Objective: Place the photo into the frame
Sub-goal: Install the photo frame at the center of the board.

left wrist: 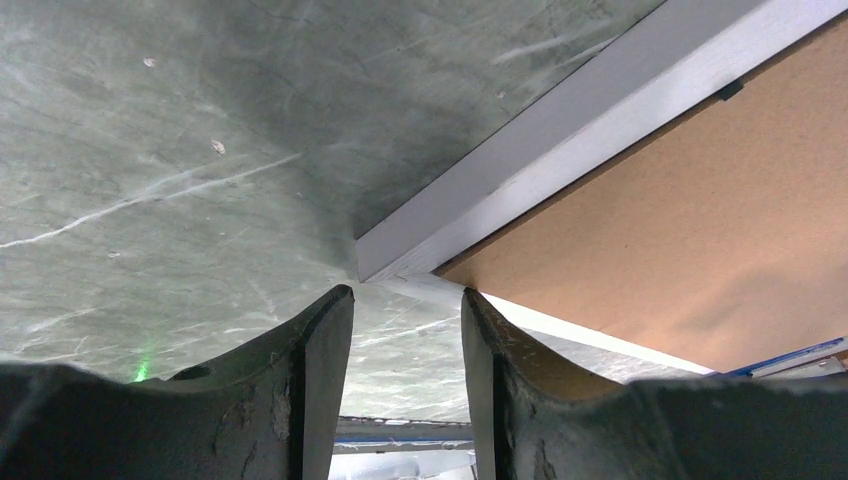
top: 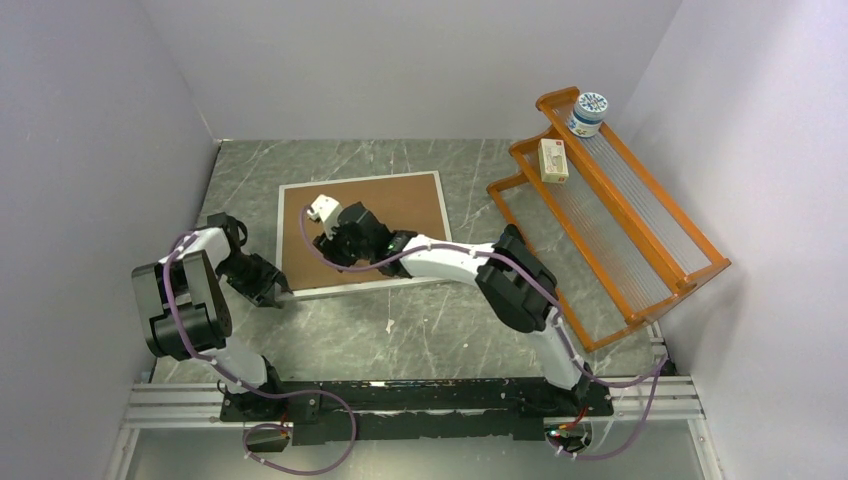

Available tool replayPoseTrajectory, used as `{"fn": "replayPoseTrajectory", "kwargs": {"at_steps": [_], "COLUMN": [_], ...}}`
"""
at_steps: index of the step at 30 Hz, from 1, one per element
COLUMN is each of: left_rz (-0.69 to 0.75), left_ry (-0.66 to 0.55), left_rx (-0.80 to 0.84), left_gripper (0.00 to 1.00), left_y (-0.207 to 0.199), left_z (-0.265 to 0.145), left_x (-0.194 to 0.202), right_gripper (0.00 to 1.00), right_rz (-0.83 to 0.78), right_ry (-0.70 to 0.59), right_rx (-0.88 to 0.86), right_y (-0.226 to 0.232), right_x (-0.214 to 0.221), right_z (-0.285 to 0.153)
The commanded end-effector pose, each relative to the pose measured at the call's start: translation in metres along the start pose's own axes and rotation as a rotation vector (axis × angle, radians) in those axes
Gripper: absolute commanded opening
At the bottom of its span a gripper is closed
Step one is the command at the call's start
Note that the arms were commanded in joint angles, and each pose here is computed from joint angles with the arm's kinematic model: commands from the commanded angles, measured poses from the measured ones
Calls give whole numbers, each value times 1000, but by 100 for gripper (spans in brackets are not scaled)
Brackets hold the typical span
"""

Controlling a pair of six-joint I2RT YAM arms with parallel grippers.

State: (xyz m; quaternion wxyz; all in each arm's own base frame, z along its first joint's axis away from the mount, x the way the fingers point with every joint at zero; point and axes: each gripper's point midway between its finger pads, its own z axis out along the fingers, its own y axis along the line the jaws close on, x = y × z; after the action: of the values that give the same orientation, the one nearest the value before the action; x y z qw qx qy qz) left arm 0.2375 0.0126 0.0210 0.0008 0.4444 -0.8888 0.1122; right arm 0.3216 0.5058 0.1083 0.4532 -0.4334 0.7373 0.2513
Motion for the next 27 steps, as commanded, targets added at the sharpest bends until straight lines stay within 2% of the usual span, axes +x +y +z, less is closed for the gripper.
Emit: {"fn": "replayPoseTrajectory", "kwargs": {"at_steps": [1, 7, 11, 14, 17, 22, 24, 27], "left_rz": [22, 29, 30, 38, 51, 96, 112, 140], "left_ry": [-40, -26, -26, -36, -61, -139, -171, -214], "left_rx": [-73, -86, -82, -72, -63, 1, 29, 83], "left_gripper": [49, 49, 49, 49, 50, 54, 58, 69], "left_y": [14, 17, 15, 12, 7, -14, -24, -40], "left_z": [11, 14, 14, 10, 2, -21, -31, -42], "left_x": [-12, -11, -12, -15, -21, -41, -49, -61], "right_gripper": [52, 54, 54, 55, 56, 58, 61, 64], "right_rz": [16, -81, -91, -59, 19, 233, 302, 389], "right_ry": [142, 272, 321, 285, 198, 23, -8, 12], "right_rx": [6, 60, 61, 55, 52, 123, 216, 366], "right_y": [12, 13, 15, 16, 7, -45, -78, -135], "right_x": [47, 93, 111, 90, 39, -39, -47, -34], "right_z": [19, 32, 33, 29, 19, -15, -30, -52]}}
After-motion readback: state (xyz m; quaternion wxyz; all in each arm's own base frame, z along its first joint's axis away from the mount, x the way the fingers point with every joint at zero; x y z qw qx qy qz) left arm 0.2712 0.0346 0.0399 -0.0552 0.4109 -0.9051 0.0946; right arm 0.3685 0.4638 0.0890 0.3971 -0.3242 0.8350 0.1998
